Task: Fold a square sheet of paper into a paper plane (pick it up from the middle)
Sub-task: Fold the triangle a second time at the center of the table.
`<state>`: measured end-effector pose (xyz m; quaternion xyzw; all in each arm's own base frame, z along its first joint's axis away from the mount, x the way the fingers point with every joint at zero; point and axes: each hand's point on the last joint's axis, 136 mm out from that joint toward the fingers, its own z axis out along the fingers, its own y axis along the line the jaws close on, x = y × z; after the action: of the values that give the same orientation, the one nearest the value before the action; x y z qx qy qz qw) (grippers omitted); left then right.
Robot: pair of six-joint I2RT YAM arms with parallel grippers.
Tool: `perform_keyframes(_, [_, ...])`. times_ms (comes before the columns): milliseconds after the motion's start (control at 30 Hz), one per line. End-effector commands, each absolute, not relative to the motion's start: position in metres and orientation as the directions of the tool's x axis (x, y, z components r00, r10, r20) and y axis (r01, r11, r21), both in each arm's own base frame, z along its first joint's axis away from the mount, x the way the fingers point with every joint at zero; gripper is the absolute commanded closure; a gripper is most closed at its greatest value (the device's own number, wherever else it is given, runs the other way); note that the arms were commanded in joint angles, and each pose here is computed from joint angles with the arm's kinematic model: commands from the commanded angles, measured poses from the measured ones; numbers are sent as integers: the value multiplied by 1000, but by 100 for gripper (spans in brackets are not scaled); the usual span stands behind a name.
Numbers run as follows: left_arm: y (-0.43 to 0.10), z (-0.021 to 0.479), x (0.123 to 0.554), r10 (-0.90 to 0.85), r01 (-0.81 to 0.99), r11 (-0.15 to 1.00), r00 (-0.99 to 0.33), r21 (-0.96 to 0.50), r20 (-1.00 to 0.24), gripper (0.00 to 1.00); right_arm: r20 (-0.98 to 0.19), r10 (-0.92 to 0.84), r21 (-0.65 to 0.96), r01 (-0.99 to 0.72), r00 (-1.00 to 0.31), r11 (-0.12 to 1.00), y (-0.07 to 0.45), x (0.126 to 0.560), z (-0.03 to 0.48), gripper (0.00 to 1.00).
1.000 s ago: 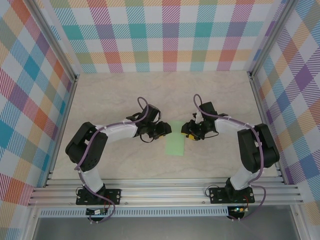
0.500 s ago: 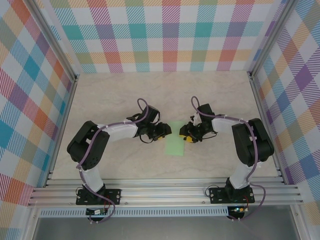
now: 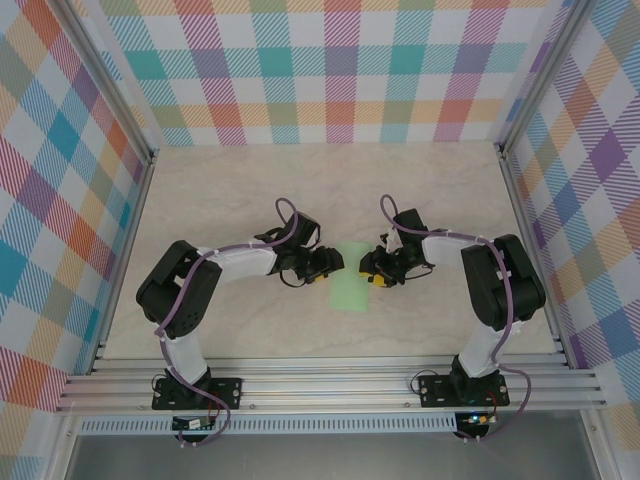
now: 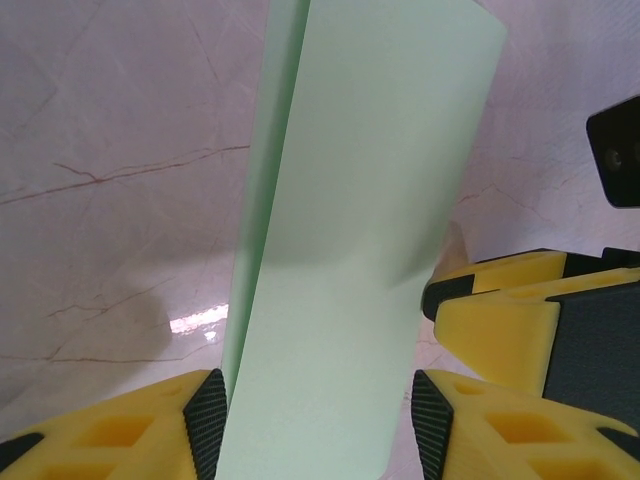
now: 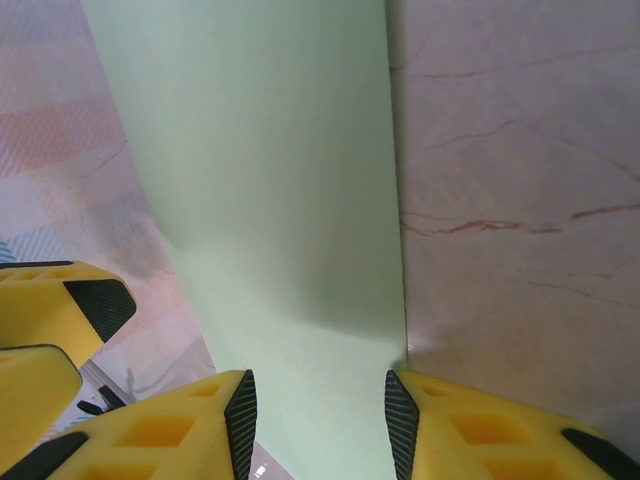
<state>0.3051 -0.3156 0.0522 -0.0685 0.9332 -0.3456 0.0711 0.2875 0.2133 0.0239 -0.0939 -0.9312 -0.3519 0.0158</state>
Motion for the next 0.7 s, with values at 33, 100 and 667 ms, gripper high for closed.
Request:
perform_keyframes(33, [-315, 48, 295, -156, -90, 747, -987, -659, -41, 45, 117, 158, 590, 197, -980, 783, 203, 275, 4, 59])
perform_keyframes(100, [-316, 47, 294, -151, -89, 746, -988, -660, -37, 44, 118, 158, 588, 197, -980, 785, 202, 274, 3, 59])
perform_keyframes(667, [-316, 43, 305, -151, -75, 776, -986, -626, -69, 43, 9, 141, 697, 107, -990, 709, 220, 295, 60, 59])
